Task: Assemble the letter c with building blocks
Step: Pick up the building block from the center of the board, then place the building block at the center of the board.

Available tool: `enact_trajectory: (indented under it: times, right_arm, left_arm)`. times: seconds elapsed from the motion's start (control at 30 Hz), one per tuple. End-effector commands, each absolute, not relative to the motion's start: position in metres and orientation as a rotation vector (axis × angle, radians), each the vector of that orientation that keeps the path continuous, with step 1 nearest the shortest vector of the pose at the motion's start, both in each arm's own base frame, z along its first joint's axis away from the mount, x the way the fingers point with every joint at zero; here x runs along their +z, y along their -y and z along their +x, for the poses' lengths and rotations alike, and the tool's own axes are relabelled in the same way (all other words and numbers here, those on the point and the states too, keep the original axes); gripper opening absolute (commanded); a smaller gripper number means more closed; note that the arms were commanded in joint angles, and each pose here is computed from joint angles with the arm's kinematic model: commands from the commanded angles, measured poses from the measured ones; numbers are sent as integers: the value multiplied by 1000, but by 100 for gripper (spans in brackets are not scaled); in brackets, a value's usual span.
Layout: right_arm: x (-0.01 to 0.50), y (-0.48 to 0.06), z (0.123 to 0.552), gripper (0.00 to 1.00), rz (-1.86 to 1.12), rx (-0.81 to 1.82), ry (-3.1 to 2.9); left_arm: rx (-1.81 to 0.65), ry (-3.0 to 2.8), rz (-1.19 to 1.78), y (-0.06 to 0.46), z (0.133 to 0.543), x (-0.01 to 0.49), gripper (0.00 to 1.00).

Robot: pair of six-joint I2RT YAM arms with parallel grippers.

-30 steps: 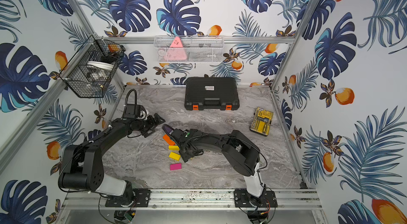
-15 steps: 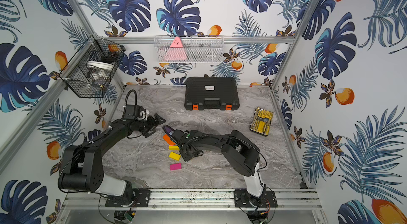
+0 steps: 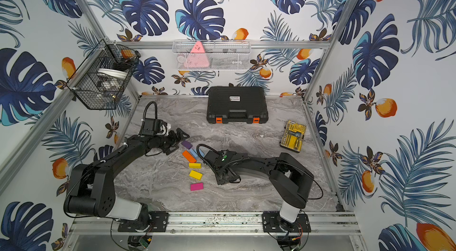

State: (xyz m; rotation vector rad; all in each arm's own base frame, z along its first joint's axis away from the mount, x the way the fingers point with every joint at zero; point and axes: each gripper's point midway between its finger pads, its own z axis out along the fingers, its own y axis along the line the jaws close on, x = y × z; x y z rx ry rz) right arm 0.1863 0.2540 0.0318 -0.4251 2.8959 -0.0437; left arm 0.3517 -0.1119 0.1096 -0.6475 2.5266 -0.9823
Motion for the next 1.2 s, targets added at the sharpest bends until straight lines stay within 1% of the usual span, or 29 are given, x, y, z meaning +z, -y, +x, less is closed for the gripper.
enact_trajectory:
  times: [0.0,0.3,0.57,0.7,0.73,0.83,0.93,1.07,1.17]
  right_arm:
    - [35,-242,191,34,-255,-88,-2880]
    - [25,-240,201,34,-214,-107,-2889]
    - [18,-240,208,37,-176,-87,-2908]
    - [14,-240,208,40,-157,-60,-2922]
    - [14,-240,209,42,-157,-57,-2923]
    - [16,-241,209,55,-155,-53,-2922]
    - [25,-243,210,62,-154,-13,-2907]
    - [38,-242,211,75,-139,43,-2893]
    - [49,-241,212,80,-124,87,-2881]
  left_arm:
    - [-981,-2519,-624,124,352,115,99]
    - [-972,-2560,-538,164,348,112,99]
    - [-958,-2583,-502,180,347,109,99]
    - [-953,-2591,-490,185,346,107,99]
    - [-952,-2592,-488,187,346,107,99]
    - [-952,-2595,-477,190,345,107,99]
    - [-949,-2601,-465,193,344,106,99]
    - [-948,-2605,-452,195,342,108,99]
    - [-947,-2607,-441,197,341,109,99]
